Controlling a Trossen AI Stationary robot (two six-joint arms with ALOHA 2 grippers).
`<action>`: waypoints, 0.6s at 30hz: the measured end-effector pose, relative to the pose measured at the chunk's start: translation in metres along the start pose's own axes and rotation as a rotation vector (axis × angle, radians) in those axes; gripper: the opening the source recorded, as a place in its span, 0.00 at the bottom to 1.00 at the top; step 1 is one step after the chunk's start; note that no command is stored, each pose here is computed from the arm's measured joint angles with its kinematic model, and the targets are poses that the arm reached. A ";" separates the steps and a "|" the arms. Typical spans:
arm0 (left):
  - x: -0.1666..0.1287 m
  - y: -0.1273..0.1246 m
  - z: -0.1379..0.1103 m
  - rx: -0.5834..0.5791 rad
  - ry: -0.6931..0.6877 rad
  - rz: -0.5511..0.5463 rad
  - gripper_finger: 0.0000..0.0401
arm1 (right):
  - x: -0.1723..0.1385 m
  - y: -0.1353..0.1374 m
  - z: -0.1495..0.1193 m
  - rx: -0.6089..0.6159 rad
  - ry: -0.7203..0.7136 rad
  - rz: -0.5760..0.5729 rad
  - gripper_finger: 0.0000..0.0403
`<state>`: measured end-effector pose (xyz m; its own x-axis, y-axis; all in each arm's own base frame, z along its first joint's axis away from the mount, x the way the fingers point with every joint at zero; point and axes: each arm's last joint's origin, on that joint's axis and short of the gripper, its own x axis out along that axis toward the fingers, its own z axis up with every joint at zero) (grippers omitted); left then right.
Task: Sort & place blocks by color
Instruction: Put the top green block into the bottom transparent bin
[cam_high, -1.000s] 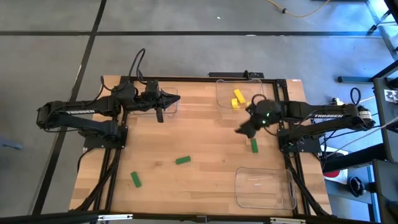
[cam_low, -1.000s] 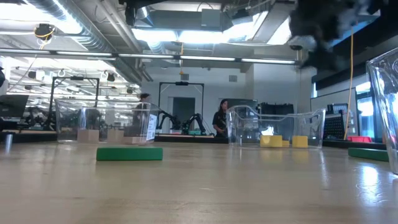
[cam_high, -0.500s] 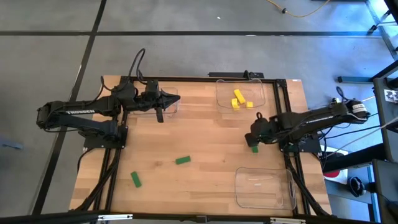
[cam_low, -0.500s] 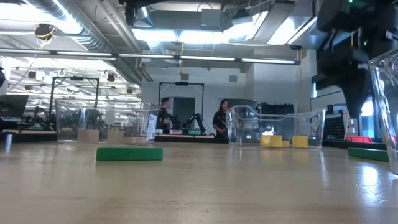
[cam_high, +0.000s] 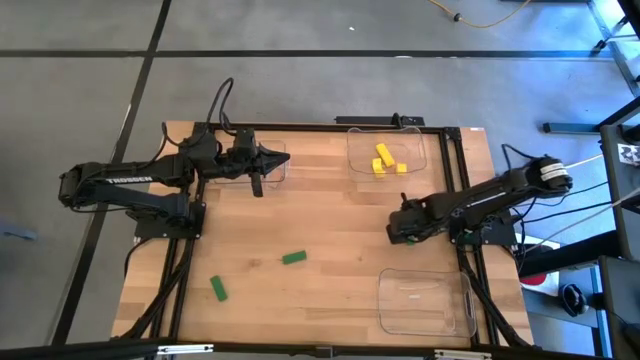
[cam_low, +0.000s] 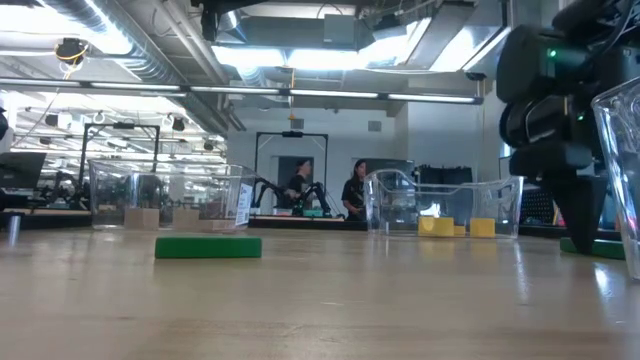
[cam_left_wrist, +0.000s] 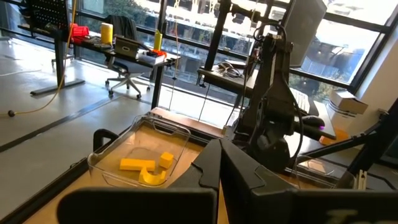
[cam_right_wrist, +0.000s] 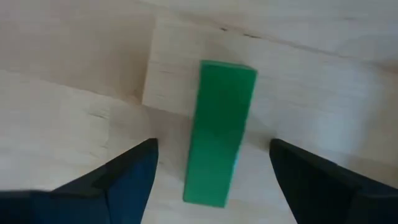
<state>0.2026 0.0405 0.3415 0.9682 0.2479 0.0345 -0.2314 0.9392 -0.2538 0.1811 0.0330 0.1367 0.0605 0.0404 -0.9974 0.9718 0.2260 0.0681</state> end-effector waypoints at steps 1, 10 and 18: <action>0.000 0.000 0.000 0.000 0.000 0.000 0.00 | 0.002 0.001 0.000 0.000 0.000 -0.008 0.76; 0.000 0.000 0.000 0.000 0.000 0.000 0.00 | 0.007 0.002 0.000 -0.001 0.009 -0.048 0.52; 0.000 0.000 0.000 0.000 0.000 0.000 0.00 | 0.004 0.001 0.000 -0.059 0.013 -0.036 0.25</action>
<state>0.2026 0.0405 0.3415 0.9681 0.2480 0.0344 -0.2316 0.9392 -0.2536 0.1819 0.0334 0.1327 0.0227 0.0441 -0.9988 0.9582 0.2842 0.0343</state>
